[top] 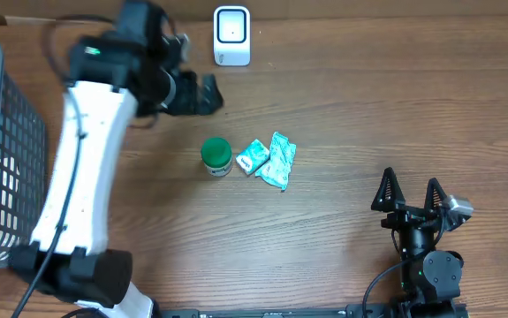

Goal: Scan the item barcode
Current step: 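Lower the Knorr bottle beside the teal packets and release it, then return the left gripper to the basket and grasp the orange Kleenex pack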

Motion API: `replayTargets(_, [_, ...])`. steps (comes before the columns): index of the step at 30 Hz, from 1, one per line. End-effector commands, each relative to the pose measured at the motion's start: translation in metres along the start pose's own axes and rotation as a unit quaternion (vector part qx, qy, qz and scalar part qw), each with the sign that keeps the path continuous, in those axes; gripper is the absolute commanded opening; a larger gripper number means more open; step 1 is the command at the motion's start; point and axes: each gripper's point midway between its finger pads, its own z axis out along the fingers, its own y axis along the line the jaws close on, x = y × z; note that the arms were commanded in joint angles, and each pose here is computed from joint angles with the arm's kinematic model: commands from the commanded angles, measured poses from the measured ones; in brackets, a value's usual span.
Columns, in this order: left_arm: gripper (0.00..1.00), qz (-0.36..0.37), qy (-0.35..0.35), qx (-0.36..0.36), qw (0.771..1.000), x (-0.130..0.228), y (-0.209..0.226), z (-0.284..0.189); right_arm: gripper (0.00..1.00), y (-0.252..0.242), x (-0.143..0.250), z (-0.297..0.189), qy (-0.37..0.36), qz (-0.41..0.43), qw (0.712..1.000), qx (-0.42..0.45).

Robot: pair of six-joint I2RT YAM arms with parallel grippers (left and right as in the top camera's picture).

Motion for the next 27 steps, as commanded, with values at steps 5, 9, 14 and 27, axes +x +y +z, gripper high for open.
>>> replayTargets(5, [1.0, -0.04, -0.145, -0.093, 0.984, -0.018, 0.058, -0.139, 1.0, -0.001, 0.001, 0.0, -0.004, -0.003, 1.0, 0.002])
replayTargets(9, [1.0, -0.137, -0.216, -0.147, 0.955, -0.009, 0.113, -0.195, 1.0, -0.001, 0.001, 0.0, -0.004, -0.003, 1.0, 0.002])
replayTargets(14, [1.0, -0.281, -0.262, -0.199, 0.901, 0.024, 0.187, -0.242, 1.0, -0.001, 0.001, 0.0, -0.004, -0.003, 1.0, 0.002])
replayTargets(27, [1.0, -0.506, -0.152, -0.278, 0.803, 0.13, 0.328, -0.223, 1.0, -0.001, 0.001, 0.0, -0.004, -0.003, 1.0, 0.002])
